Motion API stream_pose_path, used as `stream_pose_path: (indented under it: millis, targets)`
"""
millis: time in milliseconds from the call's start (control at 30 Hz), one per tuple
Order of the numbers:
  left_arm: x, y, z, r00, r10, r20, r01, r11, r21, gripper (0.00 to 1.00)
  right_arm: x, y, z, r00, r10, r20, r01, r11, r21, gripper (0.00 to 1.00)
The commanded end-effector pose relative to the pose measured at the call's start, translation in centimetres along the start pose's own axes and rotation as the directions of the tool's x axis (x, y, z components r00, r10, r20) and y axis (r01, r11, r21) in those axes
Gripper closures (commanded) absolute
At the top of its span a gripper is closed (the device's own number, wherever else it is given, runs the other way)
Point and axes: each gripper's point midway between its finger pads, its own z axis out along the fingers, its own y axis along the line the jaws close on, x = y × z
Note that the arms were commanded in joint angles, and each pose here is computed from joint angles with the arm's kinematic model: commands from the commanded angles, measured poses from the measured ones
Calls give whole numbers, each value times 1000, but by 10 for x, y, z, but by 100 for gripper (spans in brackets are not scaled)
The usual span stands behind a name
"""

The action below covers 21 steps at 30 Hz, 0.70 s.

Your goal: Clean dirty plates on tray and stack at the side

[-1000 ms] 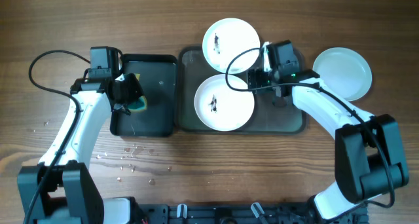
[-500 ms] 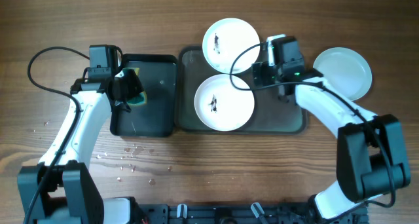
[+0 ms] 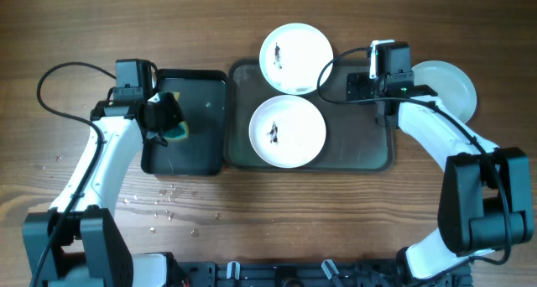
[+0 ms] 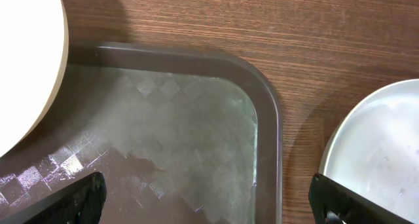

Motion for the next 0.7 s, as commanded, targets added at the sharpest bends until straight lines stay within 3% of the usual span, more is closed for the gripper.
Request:
stream_pose_path:
  millis: [0, 400, 433, 500, 567, 667]
  targets:
    - [3, -2, 4, 999, 33, -9, -33, 999, 7, 96, 4, 0, 4, 1000, -22, -12, 22, 1000, 11, 0]
    - [13, 4, 38, 996, 27, -84, -29, 999, -20, 94, 4, 0, 4, 1000, -22, -12, 22, 1000, 11, 0]
    - [15, 5, 42, 995, 26, -95, -28, 999, -24, 72, 4, 0, 4, 1000, -22, -12, 22, 1000, 11, 0]
    - [17, 5, 45, 995, 26, -101, -29, 999, -24, 42, 4, 0, 4, 1000, -22, -12, 22, 1000, 11, 0]
    - [13, 4, 45, 996, 32, -88, -34, 999, -19, 29, 4, 0, 4, 1000, -22, -12, 22, 1000, 11, 0]
    - [3, 0, 42, 997, 56, -51, -56, 998, -4, 26, 4, 0, 4, 1000, -22, -12, 22, 1000, 11, 0]
